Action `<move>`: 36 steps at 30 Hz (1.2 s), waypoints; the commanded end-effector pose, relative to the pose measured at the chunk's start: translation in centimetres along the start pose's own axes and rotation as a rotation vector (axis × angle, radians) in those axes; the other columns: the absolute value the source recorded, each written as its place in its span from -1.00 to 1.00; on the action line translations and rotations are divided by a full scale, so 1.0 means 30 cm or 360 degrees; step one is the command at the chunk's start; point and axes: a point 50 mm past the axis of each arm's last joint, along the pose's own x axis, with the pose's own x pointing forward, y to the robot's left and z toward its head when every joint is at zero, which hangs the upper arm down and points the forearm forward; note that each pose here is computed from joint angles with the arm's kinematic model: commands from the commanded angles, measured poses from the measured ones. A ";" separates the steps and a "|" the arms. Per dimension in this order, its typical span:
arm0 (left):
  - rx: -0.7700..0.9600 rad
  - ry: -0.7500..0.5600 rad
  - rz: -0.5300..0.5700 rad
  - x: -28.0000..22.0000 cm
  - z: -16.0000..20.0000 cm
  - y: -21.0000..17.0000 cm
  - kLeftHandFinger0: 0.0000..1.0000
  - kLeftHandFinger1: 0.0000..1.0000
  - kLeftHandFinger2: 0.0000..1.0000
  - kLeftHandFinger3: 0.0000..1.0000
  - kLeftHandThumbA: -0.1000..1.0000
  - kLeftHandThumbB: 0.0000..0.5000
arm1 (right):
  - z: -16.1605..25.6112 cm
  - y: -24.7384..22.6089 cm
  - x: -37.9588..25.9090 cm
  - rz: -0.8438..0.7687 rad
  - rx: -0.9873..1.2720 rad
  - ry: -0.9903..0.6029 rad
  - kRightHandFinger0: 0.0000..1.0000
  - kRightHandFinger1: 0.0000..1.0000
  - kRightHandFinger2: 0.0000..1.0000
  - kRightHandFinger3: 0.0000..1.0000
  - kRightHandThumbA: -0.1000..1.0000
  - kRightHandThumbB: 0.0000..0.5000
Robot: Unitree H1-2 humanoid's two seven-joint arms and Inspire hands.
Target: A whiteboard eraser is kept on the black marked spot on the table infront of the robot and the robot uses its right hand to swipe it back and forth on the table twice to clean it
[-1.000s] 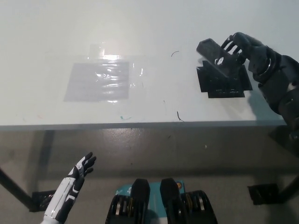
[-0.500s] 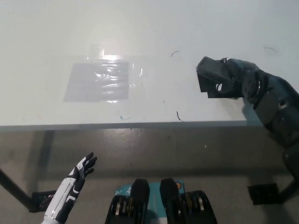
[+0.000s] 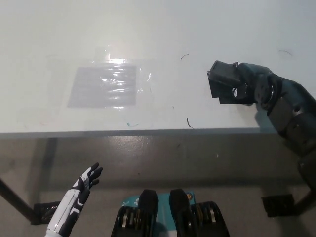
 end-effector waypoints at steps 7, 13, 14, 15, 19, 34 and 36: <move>0.0025 -0.0026 -0.0037 -0.004 0.014 0.020 1.00 1.00 1.00 1.00 1.00 0.47 | 0.280 -0.168 -0.017 -0.0112 -0.0123 -0.0273 0.28 0.51 0.59 0.62 0.13 -0.25; 0.0043 -0.0024 -0.0051 -0.003 0.018 0.031 1.00 1.00 1.00 1.00 1.00 0.47 | 0.504 -0.160 -0.049 -0.0138 -0.0242 -0.0506 -0.97 -0.78 -0.47 -0.19 0.14 -0.19; 0.0043 -0.0023 -0.0052 -0.003 0.020 0.033 1.00 1.00 1.00 1.00 1.00 0.47 | 0.540 -0.158 -0.056 -0.0139 -0.0261 -0.0551 -0.91 -0.68 -0.42 -0.18 0.16 -0.21; 0.0043 -0.0022 -0.0052 -0.003 0.020 0.033 1.00 1.00 1.00 1.00 1.00 0.48 | 0.550 -0.157 -0.059 -0.0139 -0.0266 -0.0563 -0.87 -0.65 -0.40 -0.15 0.17 -0.21; 0.0045 -0.0025 -0.0060 0.002 0.021 0.031 1.00 1.00 1.00 1.00 1.00 0.50 | 0.702 -0.142 -0.098 -0.0144 -0.0299 -0.0721 -0.85 -0.64 -0.44 -0.09 0.22 -0.16; 0.0080 -0.0059 -0.0076 0.022 0.039 0.064 1.00 1.00 1.00 1.00 1.00 0.40 | 0.643 -0.071 -0.073 -0.0102 -0.0297 -0.0671 -0.92 -0.75 -0.51 -0.01 0.13 -0.15; 0.0080 -0.0057 -0.0073 0.021 0.037 0.064 1.00 1.00 1.00 1.00 1.00 0.42 | 0.609 -0.061 -0.063 -0.0097 -0.0290 -0.0631 -1.00 -0.91 -0.60 -0.20 0.10 -0.21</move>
